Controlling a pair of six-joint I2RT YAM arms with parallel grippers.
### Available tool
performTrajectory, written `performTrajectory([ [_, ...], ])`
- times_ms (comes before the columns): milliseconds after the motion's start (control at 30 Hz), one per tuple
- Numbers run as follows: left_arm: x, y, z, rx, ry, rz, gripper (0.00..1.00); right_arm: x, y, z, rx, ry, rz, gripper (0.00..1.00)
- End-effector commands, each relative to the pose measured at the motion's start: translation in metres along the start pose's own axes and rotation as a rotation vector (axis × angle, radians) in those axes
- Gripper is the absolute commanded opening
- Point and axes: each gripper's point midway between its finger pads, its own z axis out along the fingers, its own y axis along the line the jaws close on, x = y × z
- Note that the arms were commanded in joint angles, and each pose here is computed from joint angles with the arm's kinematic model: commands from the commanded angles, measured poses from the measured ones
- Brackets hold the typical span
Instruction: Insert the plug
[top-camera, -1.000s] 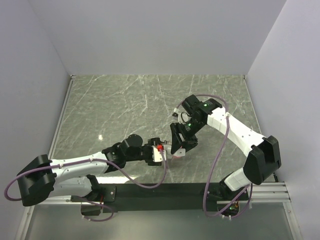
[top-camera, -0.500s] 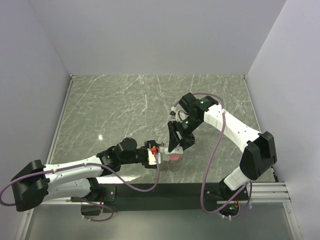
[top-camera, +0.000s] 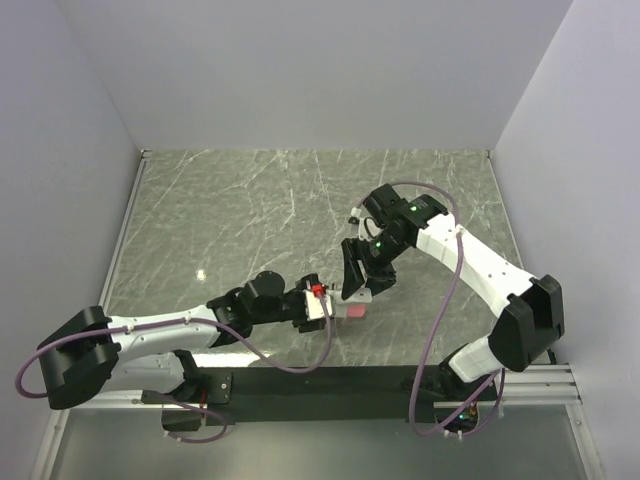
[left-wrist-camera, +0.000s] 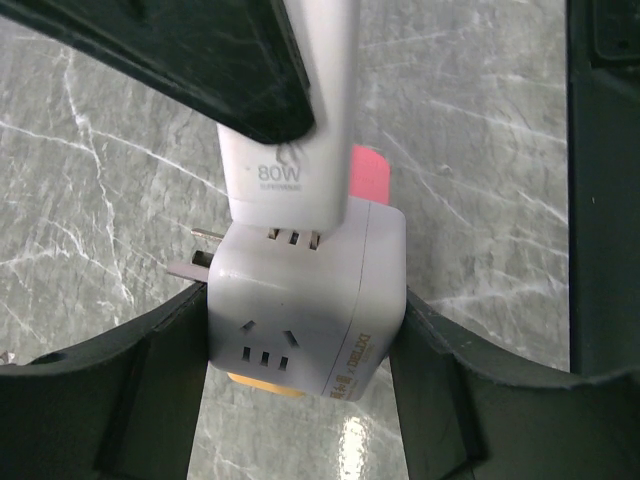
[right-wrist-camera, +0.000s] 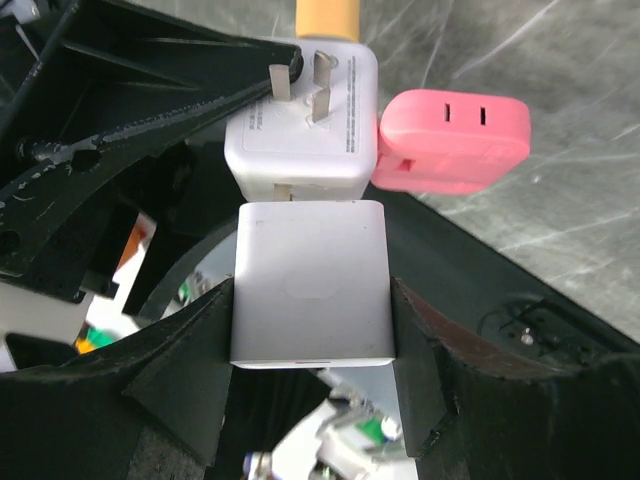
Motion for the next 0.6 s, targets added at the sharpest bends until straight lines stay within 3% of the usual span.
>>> performTrajectory([
  [0,-0.098,0.032,0.001,-0.088,-0.302,0.034,0.01,-0.025,-0.007,-0.004,0.047,-0.16,-0.046,0.0],
  [567,-0.113,0.027,-0.01,-0.076,-0.408,0.012,0.01,-0.027,-0.015,0.004,0.052,-0.214,-0.045,0.0],
])
